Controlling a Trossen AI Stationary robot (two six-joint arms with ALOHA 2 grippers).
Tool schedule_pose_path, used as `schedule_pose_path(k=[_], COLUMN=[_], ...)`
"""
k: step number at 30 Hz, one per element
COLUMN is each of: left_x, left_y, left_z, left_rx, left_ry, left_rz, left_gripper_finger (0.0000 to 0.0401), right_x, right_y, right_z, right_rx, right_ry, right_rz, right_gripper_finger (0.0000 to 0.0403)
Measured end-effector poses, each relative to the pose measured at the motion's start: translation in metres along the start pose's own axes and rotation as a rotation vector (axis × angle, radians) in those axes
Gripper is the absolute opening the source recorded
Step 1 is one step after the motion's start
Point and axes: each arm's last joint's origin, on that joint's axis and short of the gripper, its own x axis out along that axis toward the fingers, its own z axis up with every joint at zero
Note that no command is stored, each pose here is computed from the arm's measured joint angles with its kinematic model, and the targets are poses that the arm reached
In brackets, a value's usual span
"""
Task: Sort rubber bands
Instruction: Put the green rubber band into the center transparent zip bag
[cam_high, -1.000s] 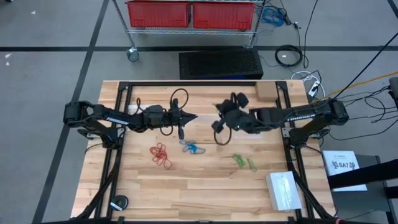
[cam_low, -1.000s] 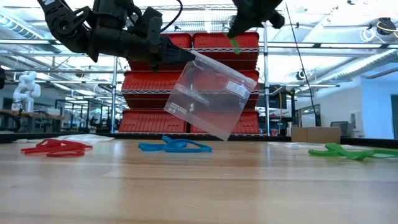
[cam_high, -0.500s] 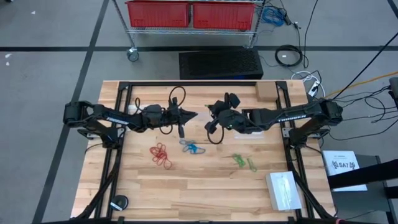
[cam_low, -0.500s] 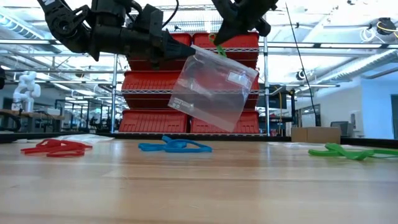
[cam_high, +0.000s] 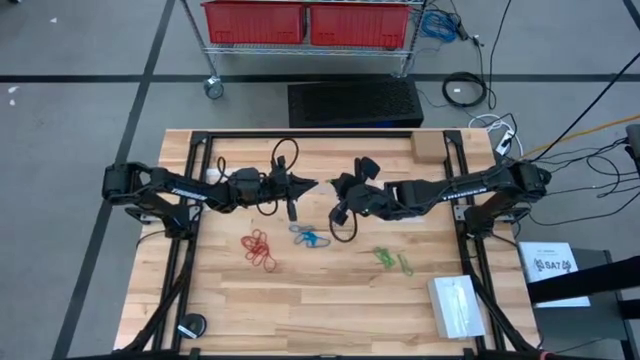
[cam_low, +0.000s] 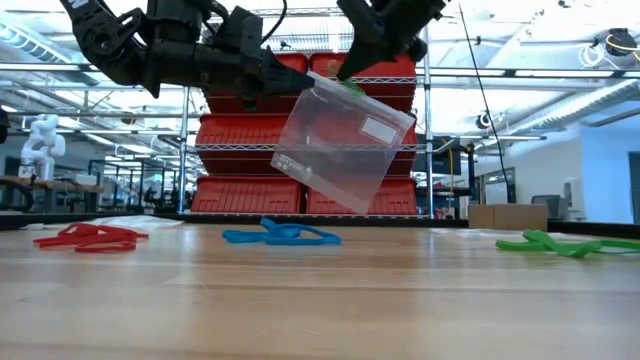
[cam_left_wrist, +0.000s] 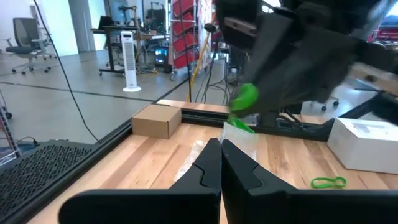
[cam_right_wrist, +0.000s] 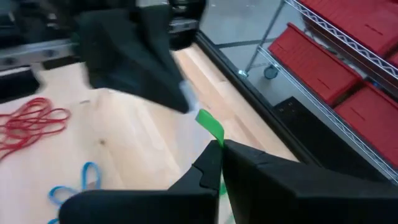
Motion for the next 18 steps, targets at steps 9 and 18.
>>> schedule_pose_path(k=[9, 18], left_x=[0.0, 0.0], left_y=[0.0, 0.0], left_z=[-0.001, -0.001], left_rx=[-0.006, 0.003], left_ry=[0.007, 0.007], left_rz=[0.01, -0.007], left_gripper_finger=[0.0, 0.0], right_x=[-0.002, 0.009], right_y=[0.001, -0.013], right_z=[-0.007, -0.009], right_rx=[-0.01, 0.044], right_ry=[0.056, 0.122], right_rz=[-0.011, 0.034], right_gripper_finger=[0.0, 0.0])
